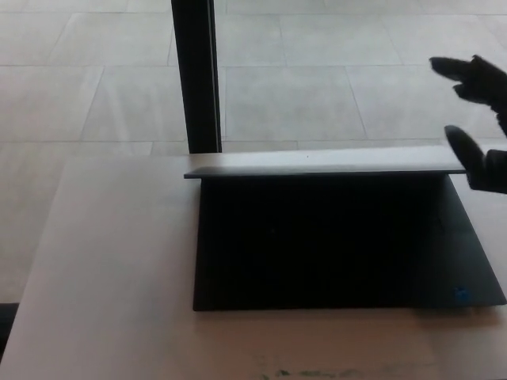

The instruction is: The robot uses its right hand to push down on the lid of a laptop kept in the middle of the desk to close it

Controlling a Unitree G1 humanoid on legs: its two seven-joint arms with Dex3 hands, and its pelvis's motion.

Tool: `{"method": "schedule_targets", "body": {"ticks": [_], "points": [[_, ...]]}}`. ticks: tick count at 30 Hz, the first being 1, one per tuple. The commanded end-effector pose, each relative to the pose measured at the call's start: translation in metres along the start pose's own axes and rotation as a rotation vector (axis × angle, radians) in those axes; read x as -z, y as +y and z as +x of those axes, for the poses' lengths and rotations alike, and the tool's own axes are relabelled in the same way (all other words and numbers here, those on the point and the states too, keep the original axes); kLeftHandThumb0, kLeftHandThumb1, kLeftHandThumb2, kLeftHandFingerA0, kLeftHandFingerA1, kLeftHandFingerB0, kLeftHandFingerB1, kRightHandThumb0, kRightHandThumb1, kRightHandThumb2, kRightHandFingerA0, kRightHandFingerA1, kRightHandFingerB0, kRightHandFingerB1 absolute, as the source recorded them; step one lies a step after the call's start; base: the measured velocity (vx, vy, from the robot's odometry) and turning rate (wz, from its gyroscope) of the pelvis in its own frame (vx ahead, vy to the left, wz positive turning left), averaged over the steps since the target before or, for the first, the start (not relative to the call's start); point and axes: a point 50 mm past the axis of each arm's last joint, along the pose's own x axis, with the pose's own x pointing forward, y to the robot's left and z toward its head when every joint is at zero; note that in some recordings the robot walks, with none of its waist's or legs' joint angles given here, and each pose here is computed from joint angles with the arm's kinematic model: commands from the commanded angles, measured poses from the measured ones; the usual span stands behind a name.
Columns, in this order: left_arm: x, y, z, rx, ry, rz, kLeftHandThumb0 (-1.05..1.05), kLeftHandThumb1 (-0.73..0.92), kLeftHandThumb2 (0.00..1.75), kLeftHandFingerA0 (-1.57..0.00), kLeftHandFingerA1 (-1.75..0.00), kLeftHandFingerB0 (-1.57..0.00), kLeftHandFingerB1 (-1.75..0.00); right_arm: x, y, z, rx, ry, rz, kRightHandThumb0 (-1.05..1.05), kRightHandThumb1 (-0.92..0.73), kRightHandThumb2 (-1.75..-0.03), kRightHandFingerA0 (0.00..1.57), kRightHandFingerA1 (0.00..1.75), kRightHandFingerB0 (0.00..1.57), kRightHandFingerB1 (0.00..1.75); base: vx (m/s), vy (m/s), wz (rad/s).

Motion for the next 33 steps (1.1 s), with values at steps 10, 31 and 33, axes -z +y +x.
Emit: {"method": "schedule_targets", "body": {"ticks": [10,31,33], "points": [[-0.007,0.012,-0.004,-0.018,-0.042,0.01,-0.83,0.91,0.67,-0.43,-0.48,-0.31,-0.34,0.026,0.077,-0.001,-0.459,-0.059,-0.607,-0.85,-0.92,-0.74,0.43,0.55,0.42,0.4,0.0,0.0,0.0],[-0.016,0.004,0.0,-0.003,-0.052,0.035,-0.84,0.92,0.68,-0.44,-0.46,-0.31,-0.33,0.085,0.134,-0.092,-0.706,0.133,-0.524,-0.96,-0.82,-0.92,0.41,0.6,0.39,0.47,0.0,0.0,0.0],[-0.015,0.005,0.0,-0.002,-0.049,0.029,-0.84,0.91,0.68,-0.43,-0.46,-0.3,-0.32,0.088,0.142,-0.104,-0.73,0.144,-0.508,-0.91,-0.92,-0.8,0.4,0.56,0.39,0.42,0.0,0.0,0.0]]}}
